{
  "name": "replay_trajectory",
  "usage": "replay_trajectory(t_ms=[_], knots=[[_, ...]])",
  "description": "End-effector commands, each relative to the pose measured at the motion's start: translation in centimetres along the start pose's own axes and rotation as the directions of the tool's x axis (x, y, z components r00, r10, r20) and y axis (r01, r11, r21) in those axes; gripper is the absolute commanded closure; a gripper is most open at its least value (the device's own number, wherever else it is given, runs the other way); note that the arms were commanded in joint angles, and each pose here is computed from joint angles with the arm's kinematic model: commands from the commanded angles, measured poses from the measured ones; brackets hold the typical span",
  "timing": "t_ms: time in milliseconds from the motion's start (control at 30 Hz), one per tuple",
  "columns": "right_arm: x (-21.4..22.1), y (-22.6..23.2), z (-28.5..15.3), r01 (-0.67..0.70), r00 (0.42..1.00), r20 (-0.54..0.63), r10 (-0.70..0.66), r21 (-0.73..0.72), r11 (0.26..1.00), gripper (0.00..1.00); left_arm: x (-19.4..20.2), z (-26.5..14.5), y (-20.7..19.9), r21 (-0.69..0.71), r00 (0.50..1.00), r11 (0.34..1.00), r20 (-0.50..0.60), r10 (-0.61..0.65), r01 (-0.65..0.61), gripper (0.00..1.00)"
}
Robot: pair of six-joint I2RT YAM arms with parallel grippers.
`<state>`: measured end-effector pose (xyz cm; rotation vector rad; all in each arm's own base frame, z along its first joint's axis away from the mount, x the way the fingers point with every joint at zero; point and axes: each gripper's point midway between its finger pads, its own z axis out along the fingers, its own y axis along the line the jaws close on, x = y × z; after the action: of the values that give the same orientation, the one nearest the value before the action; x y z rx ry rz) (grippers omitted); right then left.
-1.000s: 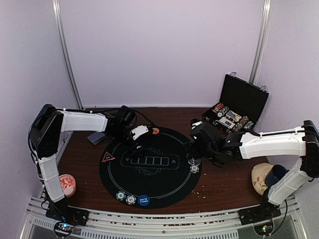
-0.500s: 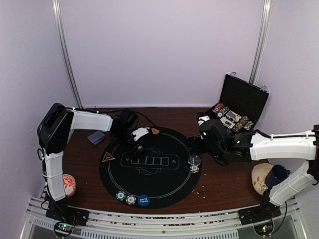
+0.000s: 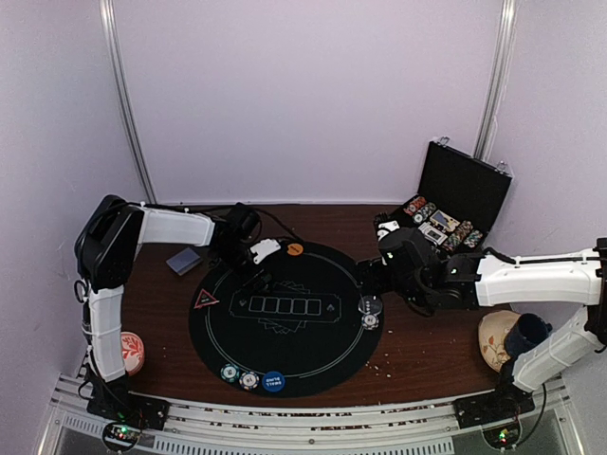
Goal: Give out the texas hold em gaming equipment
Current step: Move the poker chips pile to the big blind area.
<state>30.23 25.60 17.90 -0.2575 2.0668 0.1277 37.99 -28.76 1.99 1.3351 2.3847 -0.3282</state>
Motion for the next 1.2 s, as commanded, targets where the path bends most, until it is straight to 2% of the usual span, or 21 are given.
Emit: replay_trajectory(t_ms=[0, 233, 500, 667, 833, 967, 1167], knots=[[-0.4, -0.3, -0.4, -0.016, 1.0, 0.023, 0.016, 0.005, 1.0, 0.0, 1.7, 1.6, 0.0, 0.016, 0.998, 1.0, -0.063, -0.004, 0.005, 0.2], [-0.3, -0.5, -0.3, -0.007, 1.0, 0.02, 0.007, 0.016, 1.0, 0.0, 2.5, 2.2, 0.6, -0.041, 0.994, 0.999, -0.106, 0.008, -0.012, 0.23], [-0.2, -0.6, -0.3, -0.005, 1.0, 0.018, 0.004, 0.023, 1.0, 0.0, 3.1, 2.7, 0.0, -0.031, 0.992, 0.999, -0.123, 0.019, -0.024, 0.36], [-0.3, -0.7, -0.4, -0.007, 1.0, 0.022, 0.007, 0.028, 1.0, 0.0, 3.0, 2.8, 0.3, -0.04, 0.992, 0.999, -0.124, 0.021, -0.026, 0.48], [-0.4, -0.9, -0.5, -0.012, 1.0, 0.028, 0.011, 0.027, 1.0, 0.0, 3.0, 2.8, 0.6, -0.058, 0.992, 0.998, -0.128, 0.017, -0.025, 0.64], [-0.6, -0.9, -0.7, -0.019, 0.999, 0.035, 0.018, 0.025, 1.0, 0.0, 3.0, 2.8, 1.1, -0.084, 0.991, 0.996, -0.132, 0.017, -0.028, 0.68], [-0.6, -1.0, -0.7, -0.022, 0.999, 0.036, 0.021, 0.027, 0.999, 0.0, 2.1, 2.4, 3.0, -0.139, 0.993, 0.99, -0.116, 0.002, -0.019, 0.7]])
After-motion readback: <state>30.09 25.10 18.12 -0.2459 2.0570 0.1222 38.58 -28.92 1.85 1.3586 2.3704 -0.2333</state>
